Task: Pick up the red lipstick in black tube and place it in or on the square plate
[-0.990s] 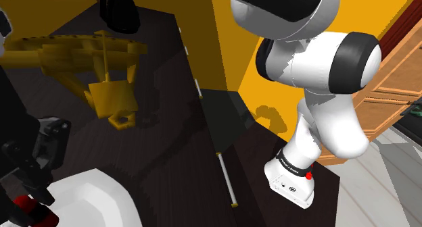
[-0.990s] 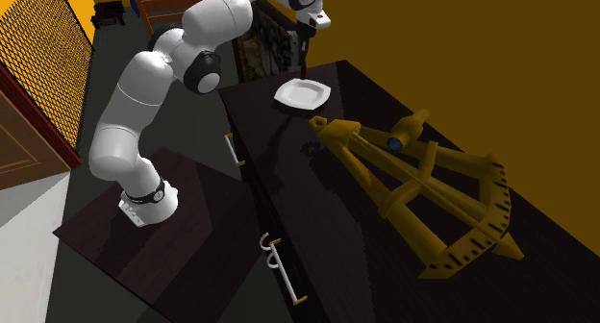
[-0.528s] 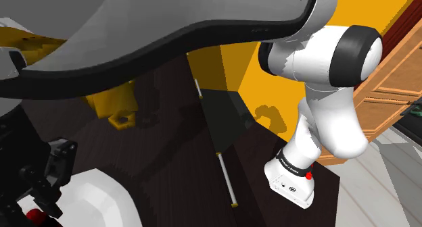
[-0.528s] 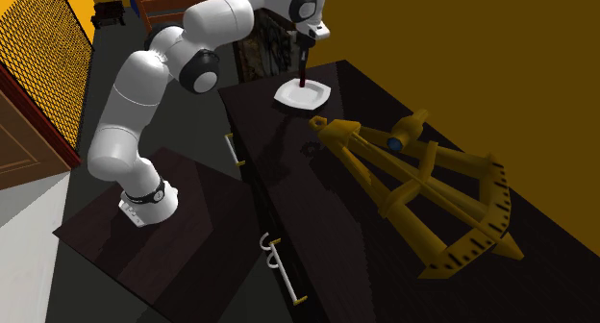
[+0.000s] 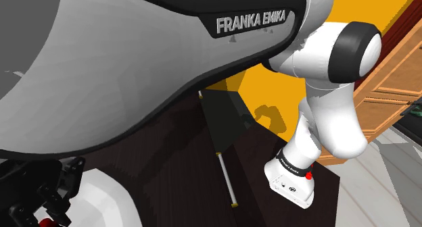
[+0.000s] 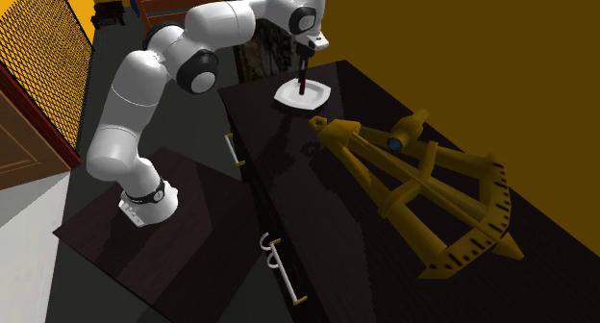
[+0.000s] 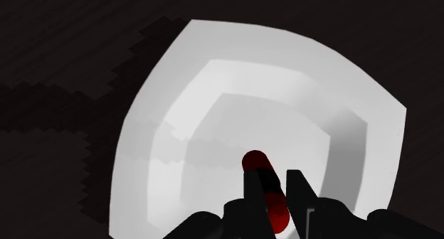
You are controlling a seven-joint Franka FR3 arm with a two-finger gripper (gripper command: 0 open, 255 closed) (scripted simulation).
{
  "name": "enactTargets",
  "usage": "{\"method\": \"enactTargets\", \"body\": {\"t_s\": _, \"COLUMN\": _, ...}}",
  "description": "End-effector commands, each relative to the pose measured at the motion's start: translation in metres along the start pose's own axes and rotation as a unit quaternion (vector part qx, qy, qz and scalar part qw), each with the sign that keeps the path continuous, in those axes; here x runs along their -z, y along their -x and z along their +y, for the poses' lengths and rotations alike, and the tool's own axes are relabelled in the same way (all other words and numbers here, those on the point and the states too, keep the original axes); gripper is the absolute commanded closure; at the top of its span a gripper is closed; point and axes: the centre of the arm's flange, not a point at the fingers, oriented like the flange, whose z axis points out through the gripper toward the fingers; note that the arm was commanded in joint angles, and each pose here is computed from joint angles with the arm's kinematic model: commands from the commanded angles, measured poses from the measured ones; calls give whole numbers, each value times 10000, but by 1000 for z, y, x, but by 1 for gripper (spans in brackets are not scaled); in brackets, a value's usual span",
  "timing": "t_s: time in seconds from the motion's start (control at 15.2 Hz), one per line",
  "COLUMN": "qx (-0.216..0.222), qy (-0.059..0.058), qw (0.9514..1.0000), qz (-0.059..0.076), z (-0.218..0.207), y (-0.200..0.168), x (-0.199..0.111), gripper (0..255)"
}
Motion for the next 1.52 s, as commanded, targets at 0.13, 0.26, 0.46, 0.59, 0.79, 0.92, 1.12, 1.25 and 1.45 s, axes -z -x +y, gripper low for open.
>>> {"method": "enactTargets", "body": {"t_s": 0.13, "qx": 0, "qy": -2, "qw": 10000, "qz": 1, "z": -1, "y": -1, "x": -2, "gripper": 255}}
{"method": "enactTargets", "body": {"t_s": 0.26, "qx": 0, "qy": -2, "qw": 10000, "qz": 1, "z": -1, "y": -1, "x": -2, "gripper": 255}}
{"method": "enactTargets", "body": {"t_s": 0.46, "qx": 0, "qy": -2, "qw": 10000, "qz": 1, "z": -1, "y": -1, "x": -2, "gripper": 0}}
{"method": "enactTargets", "body": {"t_s": 0.59, "qx": 0, "qy": -2, "qw": 10000, "qz": 1, "z": -1, "y": -1, "x": -2, "gripper": 0}}
{"method": "enactTargets", "body": {"t_s": 0.79, "qx": 0, "qy": -2, "qw": 10000, "qz": 1, "z": -1, "y": -1, "x": 11, "gripper": 0}}
{"method": "enactTargets", "body": {"t_s": 0.92, "qx": 0, "qy": -2, "qw": 10000, "qz": 1, "z": -1, "y": -1, "x": 37, "gripper": 0}}
{"method": "enactTargets", "body": {"t_s": 1.12, "qx": 0, "qy": -2, "qw": 10000, "qz": 1, "z": -1, "y": -1, "x": 48, "gripper": 0}}
{"method": "enactTargets", "body": {"t_s": 1.25, "qx": 0, "qy": -2, "qw": 10000, "qz": 1, "z": -1, "y": -1, "x": 48, "gripper": 0}}
{"method": "enactTargets", "body": {"t_s": 1.45, "qx": 0, "qy": -2, "qw": 10000, "qz": 1, "z": -1, "y": -1, "x": 48, "gripper": 0}}
